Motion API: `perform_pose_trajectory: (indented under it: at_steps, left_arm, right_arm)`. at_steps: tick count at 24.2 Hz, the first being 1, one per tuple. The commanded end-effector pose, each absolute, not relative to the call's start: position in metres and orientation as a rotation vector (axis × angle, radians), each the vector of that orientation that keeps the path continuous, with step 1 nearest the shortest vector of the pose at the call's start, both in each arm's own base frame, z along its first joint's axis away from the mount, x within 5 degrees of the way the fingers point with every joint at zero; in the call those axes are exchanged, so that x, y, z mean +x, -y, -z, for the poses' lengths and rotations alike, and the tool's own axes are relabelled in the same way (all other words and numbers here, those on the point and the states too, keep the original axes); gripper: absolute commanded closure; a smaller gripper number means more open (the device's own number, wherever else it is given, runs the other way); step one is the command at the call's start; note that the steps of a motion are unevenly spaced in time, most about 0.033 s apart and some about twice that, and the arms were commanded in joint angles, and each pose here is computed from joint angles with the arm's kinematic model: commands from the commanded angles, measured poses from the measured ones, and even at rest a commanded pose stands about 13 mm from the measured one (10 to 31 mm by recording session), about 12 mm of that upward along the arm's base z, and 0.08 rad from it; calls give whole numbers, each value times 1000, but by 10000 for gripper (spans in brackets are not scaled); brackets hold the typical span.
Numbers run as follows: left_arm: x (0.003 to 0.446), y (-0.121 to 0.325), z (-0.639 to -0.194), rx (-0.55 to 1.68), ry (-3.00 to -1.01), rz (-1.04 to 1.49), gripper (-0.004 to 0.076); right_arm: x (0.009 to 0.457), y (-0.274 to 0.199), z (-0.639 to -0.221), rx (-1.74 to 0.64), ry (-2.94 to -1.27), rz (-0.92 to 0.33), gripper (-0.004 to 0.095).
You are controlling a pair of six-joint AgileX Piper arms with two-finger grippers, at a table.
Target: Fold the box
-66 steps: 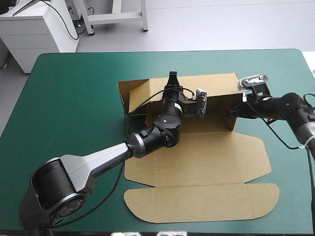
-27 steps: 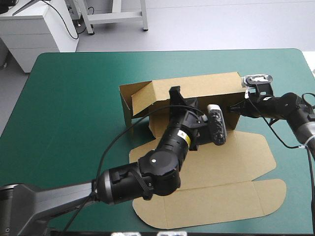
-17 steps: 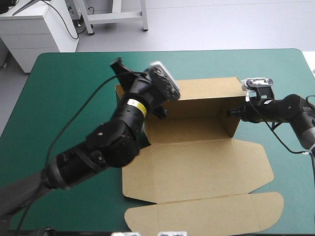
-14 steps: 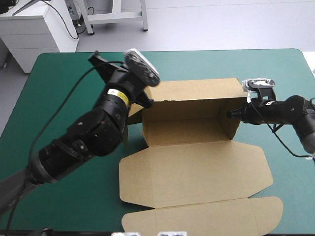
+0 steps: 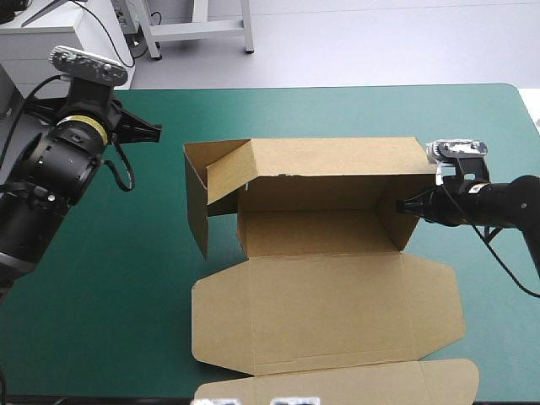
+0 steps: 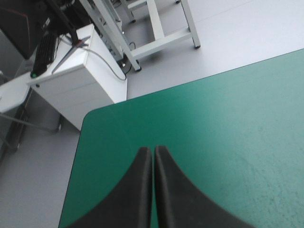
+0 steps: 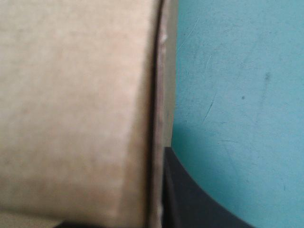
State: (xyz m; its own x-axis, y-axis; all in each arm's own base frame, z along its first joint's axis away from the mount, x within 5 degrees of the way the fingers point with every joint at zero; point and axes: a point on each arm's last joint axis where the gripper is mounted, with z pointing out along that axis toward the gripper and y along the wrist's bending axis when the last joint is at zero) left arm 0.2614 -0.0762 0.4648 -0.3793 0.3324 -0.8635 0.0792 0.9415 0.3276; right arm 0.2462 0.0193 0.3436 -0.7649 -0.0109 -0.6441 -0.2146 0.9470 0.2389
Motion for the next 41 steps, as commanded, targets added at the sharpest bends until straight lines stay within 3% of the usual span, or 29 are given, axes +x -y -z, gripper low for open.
perform_pose_trajectory:
  at_steps: [1, 7, 15, 25, 31, 37, 41]
  left_arm:
    - [258, 52, -481, 210, -1901, -246, 723]
    - [265, 22, -460, 95, -2023, -168, 723]
    - [269, 16, -412, 113, -2185, -172, 724]
    - [269, 16, -402, 119, -2216, -176, 724]
    - [267, 15, -400, 133, -2245, -188, 724]
    - [266, 15, -399, 135, -2257, -191, 724]
    - [266, 15, -398, 135, -2267, -193, 724]
  right_arm:
    - [237, -23, -359, -156, -2393, -445, 905]
    - [230, -25, -354, -199, -2478, -476, 904]
    - [231, -21, -349, -223, -2514, -408, 904]
    - [288, -20, -308, -265, -2620, -446, 905]
    - [343, -51, -322, -368, -2470, -408, 904]
    - [366, -87, -311, -464, -2373, -339, 903]
    - [372, -93, -300, -441, -2391, -326, 828]
